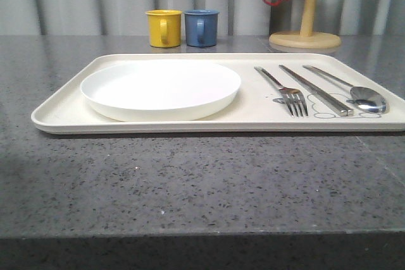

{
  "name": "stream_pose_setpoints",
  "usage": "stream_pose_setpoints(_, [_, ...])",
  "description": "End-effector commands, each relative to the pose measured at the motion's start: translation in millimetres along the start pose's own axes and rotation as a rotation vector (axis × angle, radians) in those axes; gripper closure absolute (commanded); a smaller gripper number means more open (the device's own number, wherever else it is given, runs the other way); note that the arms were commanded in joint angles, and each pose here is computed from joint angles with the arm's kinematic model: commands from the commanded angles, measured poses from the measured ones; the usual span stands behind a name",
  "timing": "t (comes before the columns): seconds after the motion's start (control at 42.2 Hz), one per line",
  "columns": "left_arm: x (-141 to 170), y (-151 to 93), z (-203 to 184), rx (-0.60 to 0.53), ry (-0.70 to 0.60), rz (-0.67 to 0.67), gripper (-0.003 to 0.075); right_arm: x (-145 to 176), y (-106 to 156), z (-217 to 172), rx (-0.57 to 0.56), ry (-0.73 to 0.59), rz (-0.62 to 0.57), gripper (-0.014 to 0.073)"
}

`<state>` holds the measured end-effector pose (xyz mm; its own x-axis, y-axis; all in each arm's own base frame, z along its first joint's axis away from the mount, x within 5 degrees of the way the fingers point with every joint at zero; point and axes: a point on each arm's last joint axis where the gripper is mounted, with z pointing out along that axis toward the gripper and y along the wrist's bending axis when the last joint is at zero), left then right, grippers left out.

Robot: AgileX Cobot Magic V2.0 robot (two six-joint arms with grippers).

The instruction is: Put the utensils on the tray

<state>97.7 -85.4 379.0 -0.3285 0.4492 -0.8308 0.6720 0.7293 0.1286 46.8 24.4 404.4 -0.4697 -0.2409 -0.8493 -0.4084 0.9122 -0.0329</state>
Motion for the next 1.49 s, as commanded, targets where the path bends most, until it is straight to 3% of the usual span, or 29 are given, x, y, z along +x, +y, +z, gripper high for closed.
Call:
stream_pose_setpoints(0.0, [-5.4,8.2,-12.7,-0.058,-0.146,-0.026,0.0741,-10.9,-0.8,-2.9,0.008,-0.083,0.007,0.0662])
stream_pose_setpoints(0.261, [65.7,13.8,-26.3,-0.225,-0.367,-0.265,0.0741,-10.9,-0.8,-2.9,0.008,-0.083,0.007,0.0662])
stream_pose_setpoints(0.474, [141.2,9.7,-10.7,-0.489,-0.492,-0.414,0.0741,-10.9,-0.8,-2.9,0.008,-0.083,0.007,0.0662])
stream_pose_setpoints(0.617, [170.0,9.0,-0.6,-0.631,-0.567,-0.457,0.074,-10.9,-0.8,-2.9,0.008,-0.083,0.007,0.0662])
stream_pose_setpoints(0.806, [175.1,9.7,2.3,-0.686,-0.584,-0.343,0.074,-10.8,-0.8,-2.9,0.008,-0.082,0.007,0.0662])
stream_pose_setpoints(1.47, [186.2,11.4,13.6,-0.715,-0.666,-0.247,0.0741,-10.9,-0.8,-2.6,0.008,-0.08,0.007,0.0662])
